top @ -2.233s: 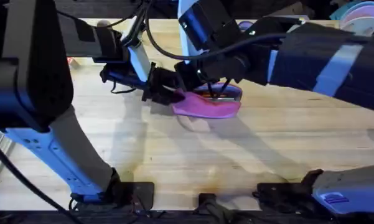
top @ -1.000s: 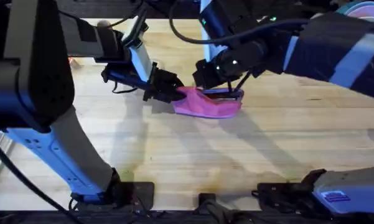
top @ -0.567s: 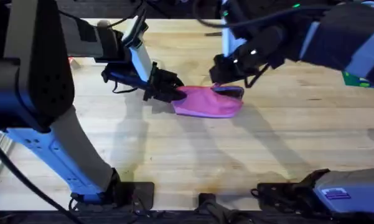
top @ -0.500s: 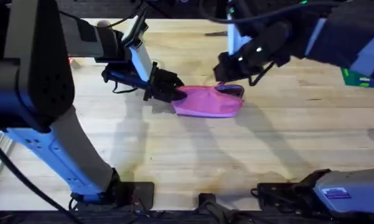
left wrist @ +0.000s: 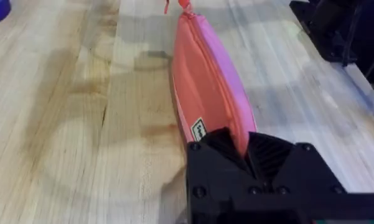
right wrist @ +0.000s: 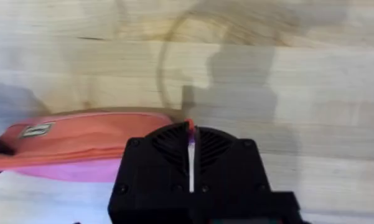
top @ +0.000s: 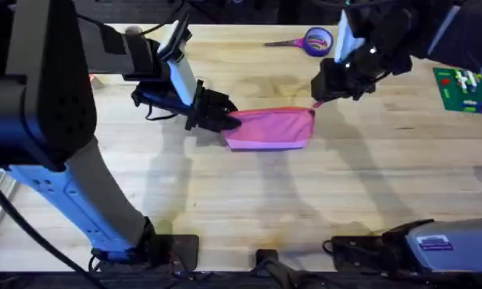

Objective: Unzip the bag, pick up the pens from the table one at a time and place them inside, then zip the bag closed.

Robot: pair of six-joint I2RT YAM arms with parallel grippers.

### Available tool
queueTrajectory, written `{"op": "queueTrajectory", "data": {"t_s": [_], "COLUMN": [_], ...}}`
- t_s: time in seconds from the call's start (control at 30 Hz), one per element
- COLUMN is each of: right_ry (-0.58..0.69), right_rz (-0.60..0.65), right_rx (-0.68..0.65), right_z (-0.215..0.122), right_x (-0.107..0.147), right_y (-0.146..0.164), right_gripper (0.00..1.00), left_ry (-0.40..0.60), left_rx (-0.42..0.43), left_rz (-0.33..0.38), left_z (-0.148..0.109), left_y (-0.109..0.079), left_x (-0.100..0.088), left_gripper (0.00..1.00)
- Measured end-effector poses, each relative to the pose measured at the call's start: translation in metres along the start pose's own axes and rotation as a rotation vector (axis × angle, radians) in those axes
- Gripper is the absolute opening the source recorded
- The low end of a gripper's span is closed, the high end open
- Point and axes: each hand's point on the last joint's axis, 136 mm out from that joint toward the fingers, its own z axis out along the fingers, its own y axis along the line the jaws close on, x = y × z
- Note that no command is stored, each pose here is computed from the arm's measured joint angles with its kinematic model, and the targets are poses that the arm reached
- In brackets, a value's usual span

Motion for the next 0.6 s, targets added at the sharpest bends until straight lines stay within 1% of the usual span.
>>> {"op": "queueTrajectory", "data": {"t_s": [0.33, 0.47, 0.6], "right_ry": [0.032, 0.033, 0.035], "right_rz": [0.106, 0.179, 0.242], "right_rx": [0.013, 0.014, 0.107], "right_z": [0.02, 0.036, 0.053], "right_x": [0.013, 0.026, 0.044], "right_y": [-0.031, -0.04, -0.067], "right_gripper": [0.035, 0.035, 0.034], "left_ry": [-0.001, 0.0, 0.014], "left_rx": [0.001, 0.002, -0.001], "left_rz": [0.0, 0.0, -0.005], "left_z": [0.0, 0.001, -0.001], "left_y": [0.0, 0.0, 0.0], "left_x": [0.0, 0.0, 0.003], "left_gripper": [0.044, 0.043, 0.042]}}
